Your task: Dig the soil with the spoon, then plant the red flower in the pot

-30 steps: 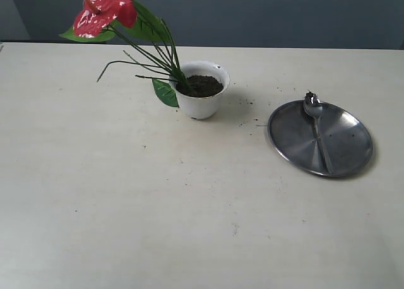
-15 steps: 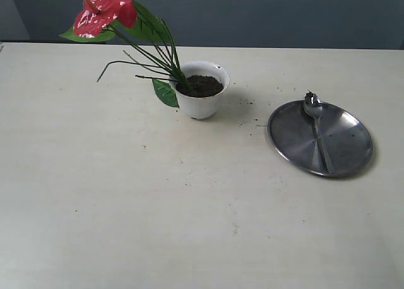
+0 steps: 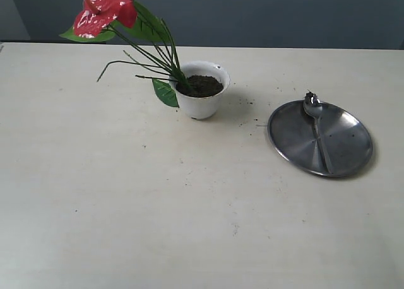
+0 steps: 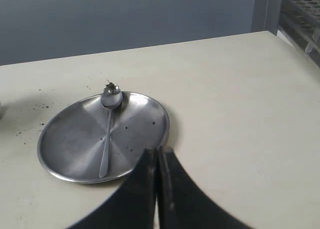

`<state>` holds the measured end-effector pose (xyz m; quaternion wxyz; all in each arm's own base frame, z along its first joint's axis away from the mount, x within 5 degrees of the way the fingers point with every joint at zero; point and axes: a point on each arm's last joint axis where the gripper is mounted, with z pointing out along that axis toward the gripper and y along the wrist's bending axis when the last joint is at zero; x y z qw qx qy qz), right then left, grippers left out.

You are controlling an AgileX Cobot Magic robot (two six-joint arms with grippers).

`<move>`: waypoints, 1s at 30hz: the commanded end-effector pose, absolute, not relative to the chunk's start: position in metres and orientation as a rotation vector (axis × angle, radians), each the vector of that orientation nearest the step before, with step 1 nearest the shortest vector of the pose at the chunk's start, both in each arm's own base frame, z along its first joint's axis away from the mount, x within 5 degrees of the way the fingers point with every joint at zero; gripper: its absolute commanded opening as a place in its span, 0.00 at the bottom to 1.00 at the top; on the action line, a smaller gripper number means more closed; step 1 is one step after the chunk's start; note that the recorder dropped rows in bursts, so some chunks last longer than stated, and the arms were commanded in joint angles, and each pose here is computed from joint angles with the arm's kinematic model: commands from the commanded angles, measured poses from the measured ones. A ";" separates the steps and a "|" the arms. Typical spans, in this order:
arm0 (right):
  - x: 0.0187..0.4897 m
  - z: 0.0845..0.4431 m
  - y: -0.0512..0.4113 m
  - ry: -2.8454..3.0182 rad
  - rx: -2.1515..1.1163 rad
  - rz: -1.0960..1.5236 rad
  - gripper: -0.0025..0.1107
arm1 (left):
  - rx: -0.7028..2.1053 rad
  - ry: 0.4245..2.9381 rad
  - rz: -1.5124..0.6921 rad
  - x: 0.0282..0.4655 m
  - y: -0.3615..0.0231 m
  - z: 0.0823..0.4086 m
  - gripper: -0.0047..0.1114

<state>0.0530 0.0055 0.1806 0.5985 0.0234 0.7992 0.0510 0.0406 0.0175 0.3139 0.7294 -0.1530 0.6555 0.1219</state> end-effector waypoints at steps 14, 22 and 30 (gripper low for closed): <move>0.053 0.181 0.005 1.841 0.056 0.112 0.02 | -0.316 1.673 0.258 0.044 0.015 0.237 0.04; 0.053 0.181 0.005 1.841 0.056 0.112 0.02 | -0.298 1.765 0.191 0.047 0.013 0.210 0.04; 0.053 0.181 0.005 1.841 0.054 0.110 0.02 | -0.217 1.709 0.147 0.051 0.011 0.206 0.04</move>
